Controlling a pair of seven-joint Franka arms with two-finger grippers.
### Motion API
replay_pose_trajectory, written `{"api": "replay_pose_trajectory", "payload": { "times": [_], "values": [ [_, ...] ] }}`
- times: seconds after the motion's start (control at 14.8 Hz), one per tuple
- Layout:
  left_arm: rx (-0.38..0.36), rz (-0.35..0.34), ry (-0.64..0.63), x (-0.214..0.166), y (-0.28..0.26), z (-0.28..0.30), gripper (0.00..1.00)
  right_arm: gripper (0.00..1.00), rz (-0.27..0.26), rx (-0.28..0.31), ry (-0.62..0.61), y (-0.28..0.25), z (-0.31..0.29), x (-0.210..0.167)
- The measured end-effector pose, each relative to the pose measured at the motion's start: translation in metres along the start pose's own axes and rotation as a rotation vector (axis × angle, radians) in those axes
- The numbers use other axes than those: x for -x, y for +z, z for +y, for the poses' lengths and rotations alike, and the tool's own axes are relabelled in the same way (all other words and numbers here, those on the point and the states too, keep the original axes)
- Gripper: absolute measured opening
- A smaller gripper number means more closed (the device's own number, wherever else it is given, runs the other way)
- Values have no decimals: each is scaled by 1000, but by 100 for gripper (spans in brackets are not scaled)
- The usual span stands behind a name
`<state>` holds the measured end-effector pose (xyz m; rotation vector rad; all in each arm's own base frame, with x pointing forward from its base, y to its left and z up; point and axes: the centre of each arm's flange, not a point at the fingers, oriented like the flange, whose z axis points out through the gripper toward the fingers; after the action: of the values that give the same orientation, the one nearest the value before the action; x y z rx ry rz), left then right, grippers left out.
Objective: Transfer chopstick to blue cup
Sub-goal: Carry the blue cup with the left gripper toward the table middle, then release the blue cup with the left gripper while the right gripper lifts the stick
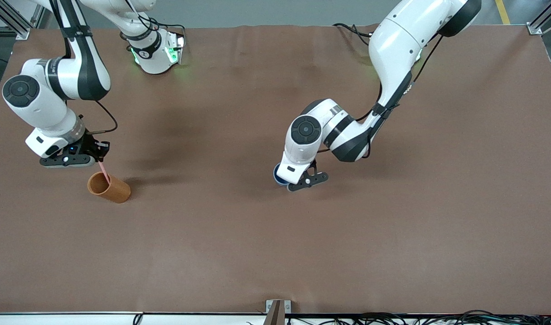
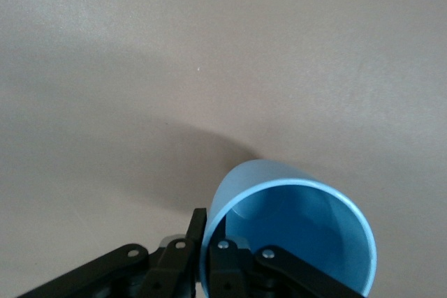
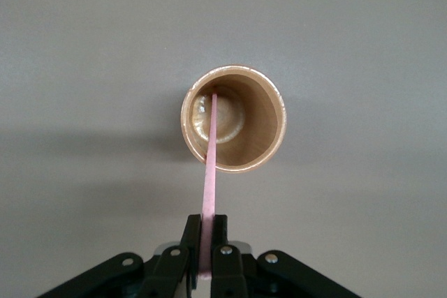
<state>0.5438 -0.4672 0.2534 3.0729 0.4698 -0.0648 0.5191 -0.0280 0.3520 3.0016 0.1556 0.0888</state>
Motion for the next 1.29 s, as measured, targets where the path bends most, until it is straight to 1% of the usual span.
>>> {"api": "replay_pose_trajectory", "payload": {
  "times": [0.07, 0.14, 0.27, 0.47, 0.54, 0.61, 0.75, 0.81, 0.95, 1.08, 1.15, 1.29],
  "values": [
    [-2, -1, 0, 0, 2, -1, 7, 10, 3, 1, 1, -2, 1, -1],
    [-2, -1, -1, 0, 2, -1, 11, 10, 2, 2, 2, -6, 2, -4],
    [-2, -1, -2, -1, 2, -2, 30, 10, -31, 10, 11, -25, 8, -12],
    [1, 10, -11, -10, -8, -6, 57, 10, -87, 24, 30, -78, 20, -29],
    [-4, 19, -10, -18, -23, -11, 68, 10, -106, 28, 34, -98, 22, -33],
    [-10, 32, 8, -29, -45, -21, 77, 10, -128, 32, 36, -120, 22, -37],
    [-40, 63, 59, -52, -108, -50, 96, 10, -169, 36, 32, -167, 17, -40],
    [-63, 75, 86, -60, -142, -69, 100, 10, -189, 37, 29, -188, 13, -41],
    [-62, 79, 142, -78, -204, -109, 100, 10, -227, 18, 35, -222, 10, -40],
    [-48, 74, 190, -102, -248, -159, 100, 10, -258, -12, 45, -242, 11, -39],
    [-37, 68, 221, -115, -265, -185, 100, 10, -267, -29, 48, -247, 11, -40],
    [-35, 66, 291, -132, -298, -235, 100, 10, -267, -86, 92, -253, -4, -43]
  ]
}}
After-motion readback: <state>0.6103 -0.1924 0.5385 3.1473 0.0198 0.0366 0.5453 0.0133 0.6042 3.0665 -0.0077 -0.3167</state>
